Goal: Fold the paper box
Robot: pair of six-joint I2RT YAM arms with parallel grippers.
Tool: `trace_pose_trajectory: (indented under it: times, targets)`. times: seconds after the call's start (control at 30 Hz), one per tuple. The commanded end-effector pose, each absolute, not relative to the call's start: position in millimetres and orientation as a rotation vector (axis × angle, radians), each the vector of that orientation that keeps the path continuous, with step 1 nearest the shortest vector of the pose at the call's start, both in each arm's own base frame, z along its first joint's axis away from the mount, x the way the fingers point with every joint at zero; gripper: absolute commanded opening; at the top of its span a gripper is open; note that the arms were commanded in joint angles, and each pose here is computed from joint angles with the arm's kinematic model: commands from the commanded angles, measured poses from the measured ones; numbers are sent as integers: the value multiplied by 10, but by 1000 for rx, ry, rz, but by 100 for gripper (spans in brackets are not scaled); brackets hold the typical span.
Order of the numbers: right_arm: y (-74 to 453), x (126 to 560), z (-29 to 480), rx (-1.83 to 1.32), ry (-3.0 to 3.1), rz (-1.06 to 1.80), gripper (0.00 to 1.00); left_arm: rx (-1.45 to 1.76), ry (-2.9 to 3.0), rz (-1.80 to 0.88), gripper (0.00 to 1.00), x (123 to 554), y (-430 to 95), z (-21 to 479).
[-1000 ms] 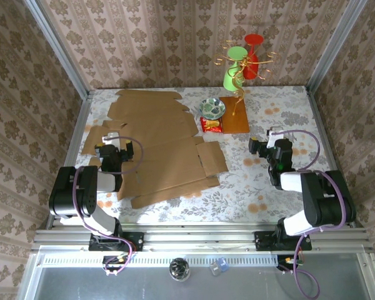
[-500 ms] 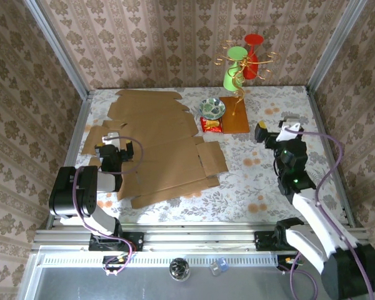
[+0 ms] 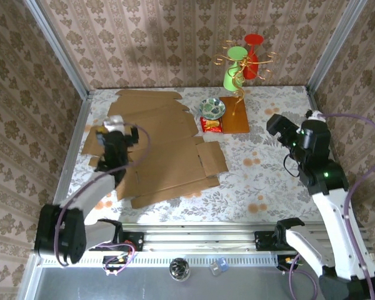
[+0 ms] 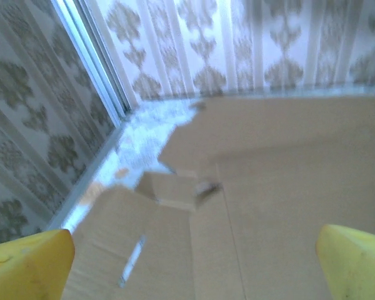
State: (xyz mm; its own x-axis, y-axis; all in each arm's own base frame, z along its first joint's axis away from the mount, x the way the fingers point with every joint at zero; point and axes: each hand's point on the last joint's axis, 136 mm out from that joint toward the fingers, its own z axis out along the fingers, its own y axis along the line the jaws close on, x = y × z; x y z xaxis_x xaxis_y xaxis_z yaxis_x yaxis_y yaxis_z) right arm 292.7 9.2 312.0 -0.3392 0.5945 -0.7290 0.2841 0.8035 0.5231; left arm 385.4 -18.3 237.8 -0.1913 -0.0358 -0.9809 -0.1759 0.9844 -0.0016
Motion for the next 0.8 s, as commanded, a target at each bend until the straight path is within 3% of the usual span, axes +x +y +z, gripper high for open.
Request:
trace_pose_trajectory:
  times: [0.0,0.13,0.27,0.4,0.47,0.57,0.77]
  targets:
    - [261,2816,2992,735,2061,478,91,-547,1961,-323,100,3612,-30,1946]
    - [480,2825,2773,807,2160,584,83,-769,2101,-449,100,3347,-129,1770]
    - [837,2801,2536,854,2253,718,74,-1013,2403,-396,87,2504,-372,1508]
    - [1185,2784,2287,877,2311,836,72,-1179,2560,-309,84,1649,-469,1284]
    - [1349,2782,2130,892,2339,899,71,-1264,2565,-360,77,1366,-540,1137]
    - [1548,2776,1967,905,2366,985,70,-1351,2512,-434,67,1195,-559,975]
    - [1765,2667,1745,920,2421,1074,70,-1487,2343,-585,68,1318,-611,701]
